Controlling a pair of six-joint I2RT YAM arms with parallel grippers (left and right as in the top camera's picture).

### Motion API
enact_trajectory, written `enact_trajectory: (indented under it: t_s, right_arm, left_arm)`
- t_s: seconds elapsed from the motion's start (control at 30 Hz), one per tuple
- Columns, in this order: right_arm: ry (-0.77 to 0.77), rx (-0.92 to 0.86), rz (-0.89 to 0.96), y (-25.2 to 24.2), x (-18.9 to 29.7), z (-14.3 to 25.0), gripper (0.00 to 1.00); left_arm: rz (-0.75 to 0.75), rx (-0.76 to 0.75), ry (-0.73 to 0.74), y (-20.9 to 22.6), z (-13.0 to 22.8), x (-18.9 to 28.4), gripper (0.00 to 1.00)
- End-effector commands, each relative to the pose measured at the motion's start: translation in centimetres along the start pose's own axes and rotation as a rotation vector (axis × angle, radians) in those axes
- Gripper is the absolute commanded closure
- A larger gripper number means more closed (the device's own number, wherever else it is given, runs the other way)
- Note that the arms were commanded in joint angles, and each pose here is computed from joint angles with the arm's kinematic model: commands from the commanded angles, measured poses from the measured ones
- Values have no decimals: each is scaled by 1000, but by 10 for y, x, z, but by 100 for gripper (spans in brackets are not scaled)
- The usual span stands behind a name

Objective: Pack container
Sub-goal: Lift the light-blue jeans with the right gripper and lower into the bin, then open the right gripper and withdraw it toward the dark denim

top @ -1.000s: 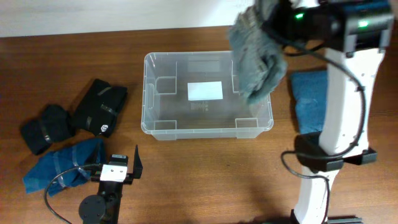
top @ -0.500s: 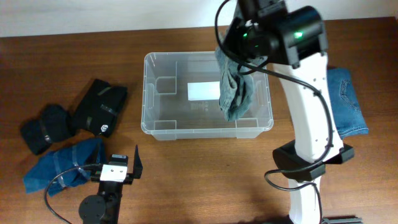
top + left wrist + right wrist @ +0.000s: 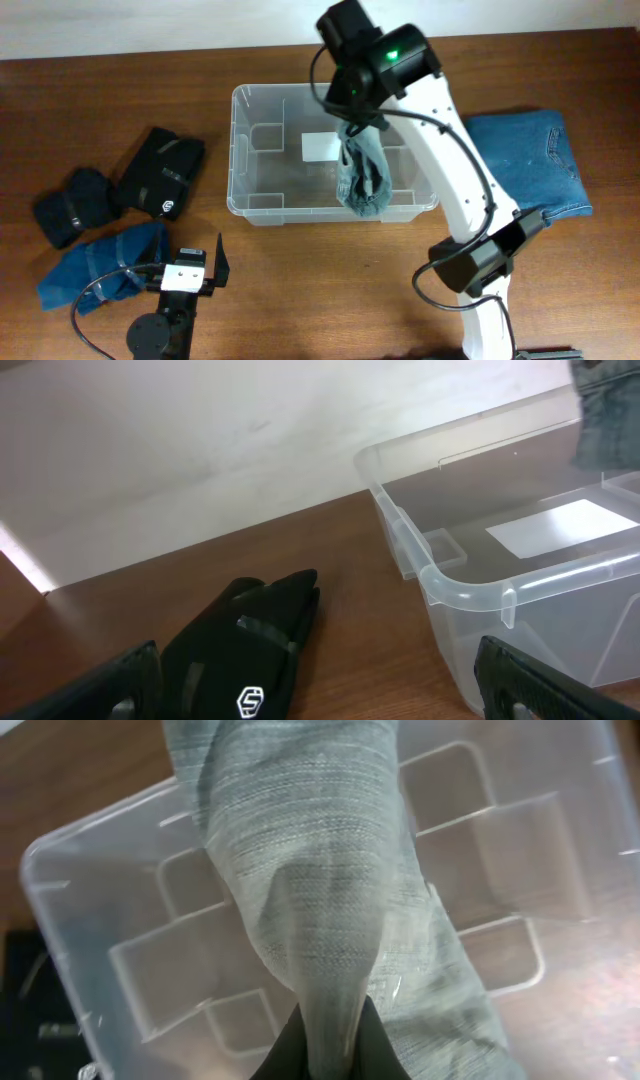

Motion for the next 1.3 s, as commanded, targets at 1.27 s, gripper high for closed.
enact_trajectory:
  t_s: [1.27]
  right_arm:
    - [14,24,159,-12,-50,-5,66]
  left_arm:
    - [5,10,-1,0,1,0,1]
Point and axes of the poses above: each gripper's point midway between its finger pads, its own x axis back along the fingers, its own y axis along the line the jaws close on, z = x × y, the point moved 6 cm from there along x, back along the fingers, and after that the axes turned 11 degrees about x, right-handed, at the moved point
